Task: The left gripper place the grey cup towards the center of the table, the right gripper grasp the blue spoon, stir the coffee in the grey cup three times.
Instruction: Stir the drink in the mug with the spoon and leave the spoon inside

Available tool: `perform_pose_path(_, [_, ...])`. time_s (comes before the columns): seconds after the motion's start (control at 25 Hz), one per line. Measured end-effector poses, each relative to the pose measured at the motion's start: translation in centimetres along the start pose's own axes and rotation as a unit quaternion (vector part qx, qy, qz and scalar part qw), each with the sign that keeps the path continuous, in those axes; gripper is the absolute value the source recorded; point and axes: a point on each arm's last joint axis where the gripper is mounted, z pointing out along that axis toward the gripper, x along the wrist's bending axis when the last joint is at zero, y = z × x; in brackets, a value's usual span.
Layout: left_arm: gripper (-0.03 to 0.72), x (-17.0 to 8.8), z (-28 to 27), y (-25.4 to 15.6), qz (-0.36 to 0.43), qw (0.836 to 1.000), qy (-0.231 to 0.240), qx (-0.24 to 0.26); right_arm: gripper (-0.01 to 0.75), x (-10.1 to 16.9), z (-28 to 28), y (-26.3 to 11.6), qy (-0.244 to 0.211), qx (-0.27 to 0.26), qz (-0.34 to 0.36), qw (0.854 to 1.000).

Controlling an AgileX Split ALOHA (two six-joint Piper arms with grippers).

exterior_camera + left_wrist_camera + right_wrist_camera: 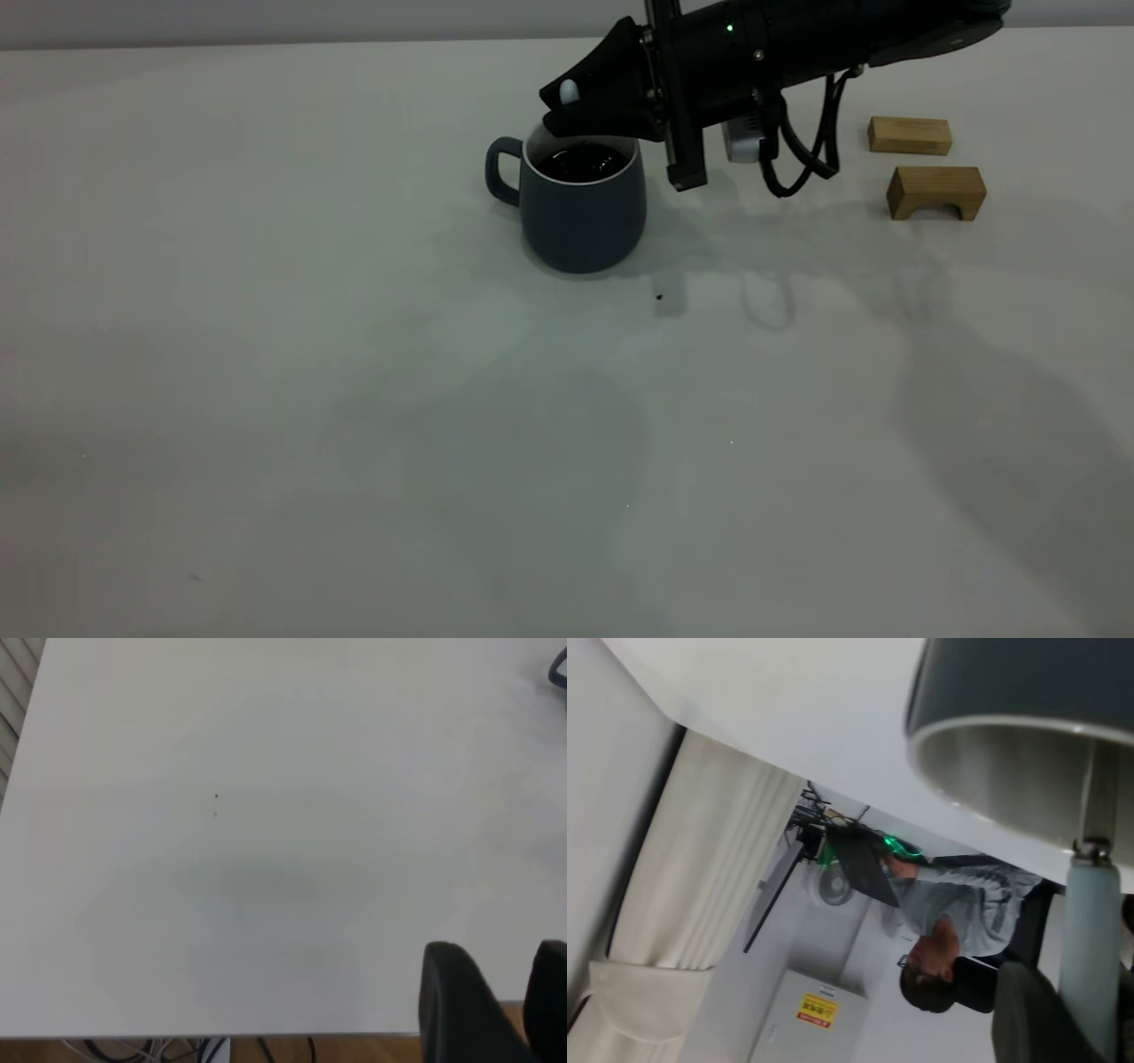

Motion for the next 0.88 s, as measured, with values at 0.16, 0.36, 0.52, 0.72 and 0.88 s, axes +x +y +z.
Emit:
perform_pose_path(0.16, [0.262, 0.0, 0.0, 0.0, 0.0, 1.0, 0.0, 0.0, 0.134, -0.12, -0.17, 0.1, -0.008, 0.0, -0.007, 1.0])
perform_pose_path(0.36, [0.262, 0.0, 0.0, 0.0, 0.0, 1.0, 0.0, 0.0, 0.134, -0.23, -0.2, 0.13, -0.015, 0.0, -0.014, 1.0])
perform_pose_path(0.52, [0.262, 0.0, 0.0, 0.0, 0.0, 1.0, 0.0, 0.0, 0.134, -0.25, -0.28, 0.13, -0.016, 0.002, -0.014, 1.0])
perform_pose_path(0.72, [0.262, 0.0, 0.0, 0.0, 0.0, 1.0, 0.0, 0.0, 0.175, -0.33, -0.32, 0.11, -0.021, 0.005, -0.025, 0.999])
perform_pose_path(0.88, [0.262, 0.0, 0.0, 0.0, 0.0, 1.0, 0.0, 0.0, 0.32, -0.39, -0.32, 0.08, -0.024, 0.007, -0.028, 0.999])
